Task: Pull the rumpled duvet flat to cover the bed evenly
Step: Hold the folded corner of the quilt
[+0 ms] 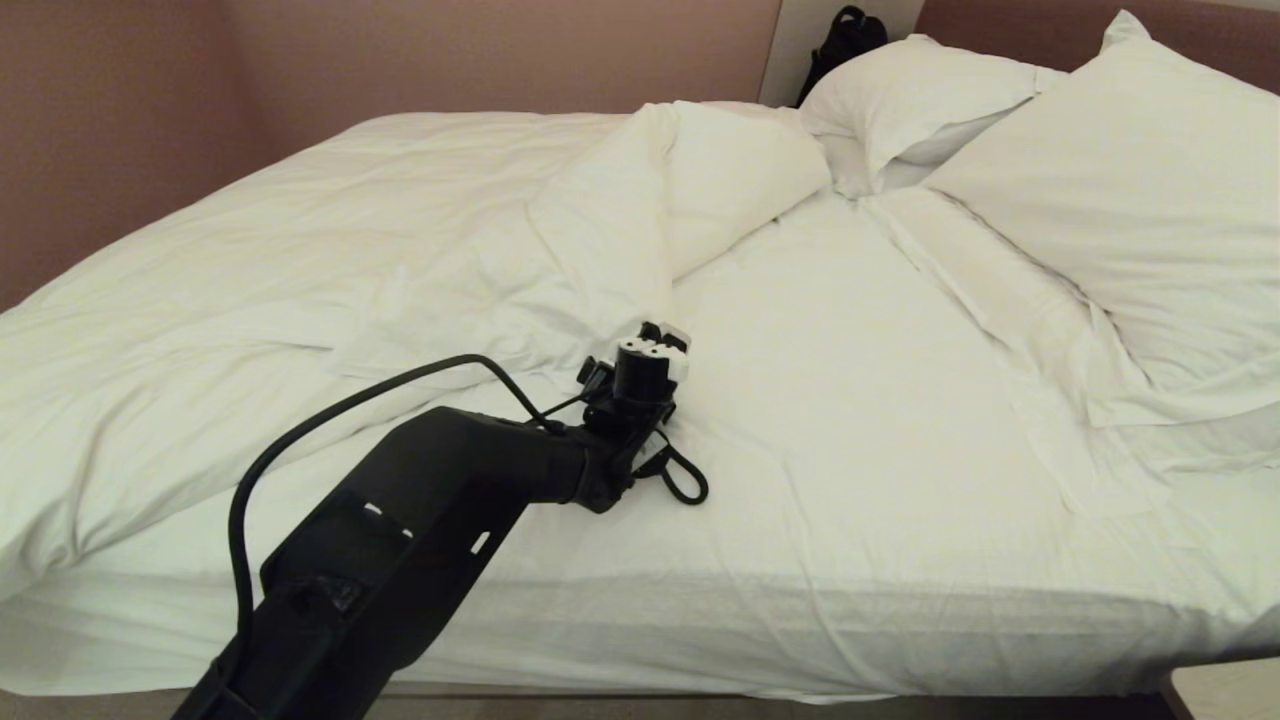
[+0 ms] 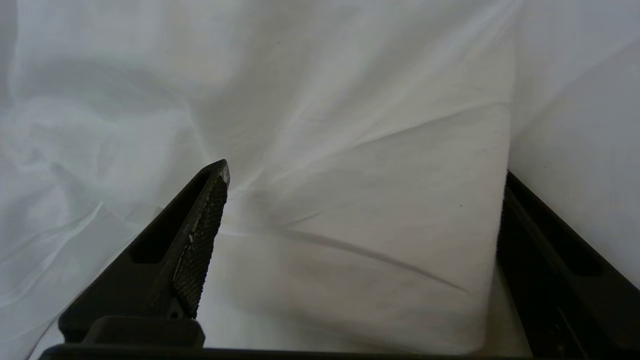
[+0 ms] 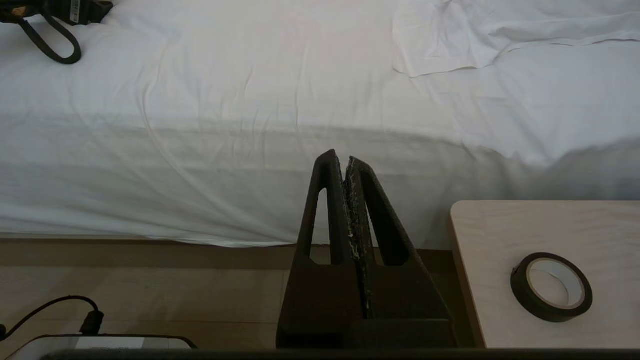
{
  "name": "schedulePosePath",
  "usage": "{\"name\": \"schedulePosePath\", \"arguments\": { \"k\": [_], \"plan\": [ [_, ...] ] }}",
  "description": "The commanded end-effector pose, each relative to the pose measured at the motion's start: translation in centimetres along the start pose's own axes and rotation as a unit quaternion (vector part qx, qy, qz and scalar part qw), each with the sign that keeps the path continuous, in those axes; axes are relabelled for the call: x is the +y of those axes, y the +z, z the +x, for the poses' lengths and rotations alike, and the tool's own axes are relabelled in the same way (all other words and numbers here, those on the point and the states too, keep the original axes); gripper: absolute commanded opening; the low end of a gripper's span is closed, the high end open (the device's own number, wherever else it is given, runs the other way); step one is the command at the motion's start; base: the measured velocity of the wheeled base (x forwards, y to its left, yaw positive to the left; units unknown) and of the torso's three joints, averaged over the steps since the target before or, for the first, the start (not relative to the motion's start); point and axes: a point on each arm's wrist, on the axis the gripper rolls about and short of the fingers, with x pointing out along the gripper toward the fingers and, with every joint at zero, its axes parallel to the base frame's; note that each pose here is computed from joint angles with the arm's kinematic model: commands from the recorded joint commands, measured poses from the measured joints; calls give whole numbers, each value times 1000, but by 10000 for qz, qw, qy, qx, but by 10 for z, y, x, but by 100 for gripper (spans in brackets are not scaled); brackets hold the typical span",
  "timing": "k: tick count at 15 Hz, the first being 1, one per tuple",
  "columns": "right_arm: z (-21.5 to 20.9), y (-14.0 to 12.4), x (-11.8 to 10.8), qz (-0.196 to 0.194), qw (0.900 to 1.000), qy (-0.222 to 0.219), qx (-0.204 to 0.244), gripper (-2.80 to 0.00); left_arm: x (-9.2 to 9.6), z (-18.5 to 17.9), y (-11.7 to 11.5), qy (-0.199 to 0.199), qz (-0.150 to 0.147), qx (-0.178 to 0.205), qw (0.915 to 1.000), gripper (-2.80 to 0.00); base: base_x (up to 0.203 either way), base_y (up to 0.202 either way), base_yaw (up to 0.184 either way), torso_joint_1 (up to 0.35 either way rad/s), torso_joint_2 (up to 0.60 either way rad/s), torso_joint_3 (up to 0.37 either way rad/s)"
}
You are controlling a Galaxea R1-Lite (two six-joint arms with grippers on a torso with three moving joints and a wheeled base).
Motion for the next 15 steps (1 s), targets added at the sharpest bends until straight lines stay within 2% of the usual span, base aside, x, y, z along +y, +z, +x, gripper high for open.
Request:
{"name": "schedulePosePath", "arguments": {
  "k": [1,9,10,15],
  "plan": [
    [0,0,0,-3,10000,2,-3,-280,3,4,-3,60,0,28,10000,0,0,0,0,0,0,0],
    [0,0,0,-3,10000,2,-3,-280,5,10,-7,131,-75,-39,9999,0,0,0,0,0,0,0],
    [0,0,0,-3,10000,2,-3,-280,5,10,-6,135,-115,-85,9998,-280,0,0,0,0,0,0],
    [0,0,0,-3,10000,2,-3,-280,4,11,-5,226,-280,-324,9988,-280,0,0,0,0,0,0]
  ]
}}
